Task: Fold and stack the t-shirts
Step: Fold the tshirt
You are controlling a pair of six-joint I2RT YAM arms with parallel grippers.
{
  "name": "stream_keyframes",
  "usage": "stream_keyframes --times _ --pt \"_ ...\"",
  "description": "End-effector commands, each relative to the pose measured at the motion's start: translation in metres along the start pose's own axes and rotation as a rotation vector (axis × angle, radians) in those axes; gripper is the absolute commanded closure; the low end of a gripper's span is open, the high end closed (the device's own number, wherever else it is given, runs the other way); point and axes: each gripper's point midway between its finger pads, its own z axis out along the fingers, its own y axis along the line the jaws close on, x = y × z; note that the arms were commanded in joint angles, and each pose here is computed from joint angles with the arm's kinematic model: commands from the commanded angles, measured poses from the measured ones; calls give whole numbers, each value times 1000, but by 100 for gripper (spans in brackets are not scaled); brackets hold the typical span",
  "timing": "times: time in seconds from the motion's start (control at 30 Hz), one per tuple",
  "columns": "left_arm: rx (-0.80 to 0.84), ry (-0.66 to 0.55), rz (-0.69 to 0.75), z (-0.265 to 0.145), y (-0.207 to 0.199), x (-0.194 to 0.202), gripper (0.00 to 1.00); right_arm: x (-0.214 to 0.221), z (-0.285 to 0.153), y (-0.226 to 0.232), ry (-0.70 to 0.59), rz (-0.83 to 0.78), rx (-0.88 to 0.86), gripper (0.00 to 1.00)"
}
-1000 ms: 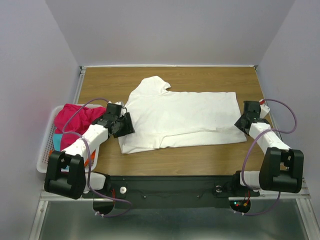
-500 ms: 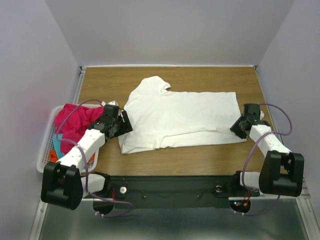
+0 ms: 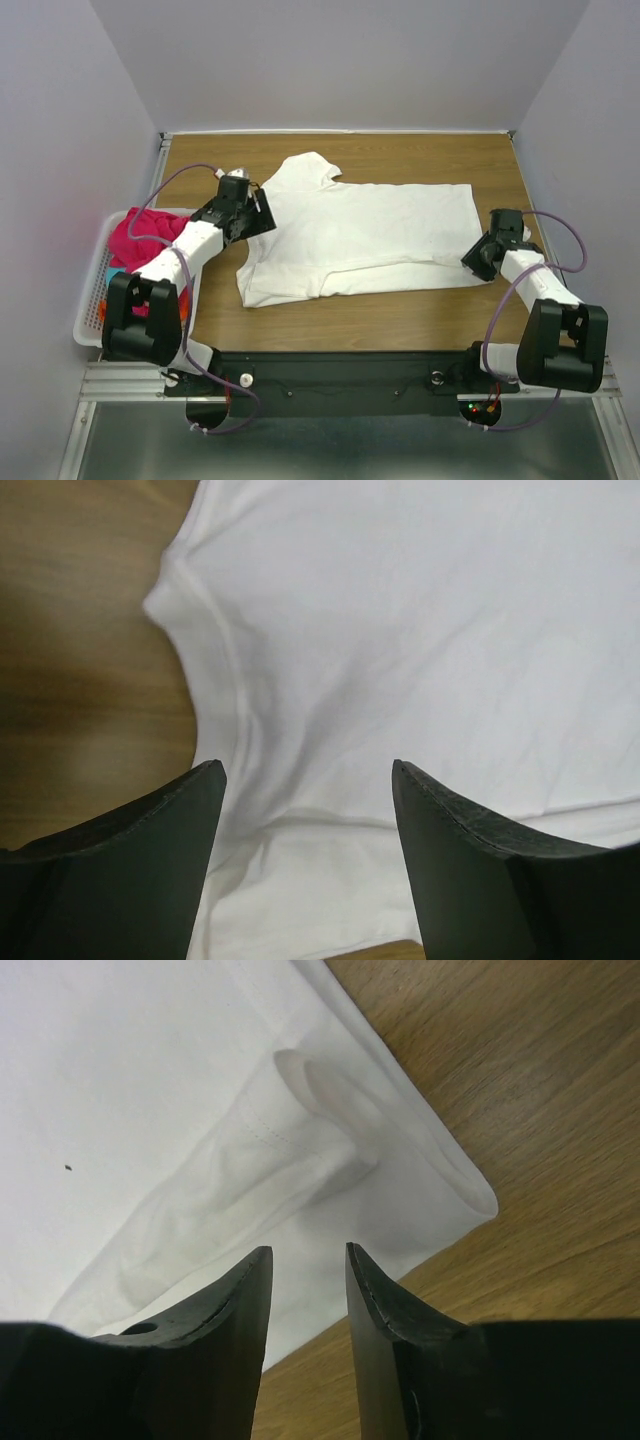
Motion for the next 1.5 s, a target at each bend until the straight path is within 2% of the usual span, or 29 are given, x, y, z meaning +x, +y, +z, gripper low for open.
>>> stream_keyframes --times 0.0,0.1,0.2,0.53,0.67,0.9,1.03,1.2,1.3,1.47 --pt "93 -38 68 10 -37 -24 21 -11 -1 -1 -26 15 16 59" --pt "102 -14 92 28 -52 -24 25 -10 3 -2 -17 18 25 59" --pt "75 34 88 53 -52 -15 36 -9 7 -3 -10 15 37 60" --pt "-5 110 76 104 -40 2 40 -7 29 -1 10 19 45 60" --pt "-30 111 45 124 -34 -11 40 -16 40 7 2 25 33 60" --pt "-55 55 21 157 -33 -62 40 -57 47 38 -51 26 -23 58" --pt "-37 -41 23 137 -47 -104 38 -76 33 55 -96 31 -83 55" --pt "-9 -115 6 79 -53 -116 26 -93 6 59 -172 33 -117 52" --pt "-22 -129 4 30 -37 -91 18 -95 1 52 -189 51 -93 51" --pt "-31 -106 -23 -13 -10 -39 18 -94 9 41 -177 87 -61 48"
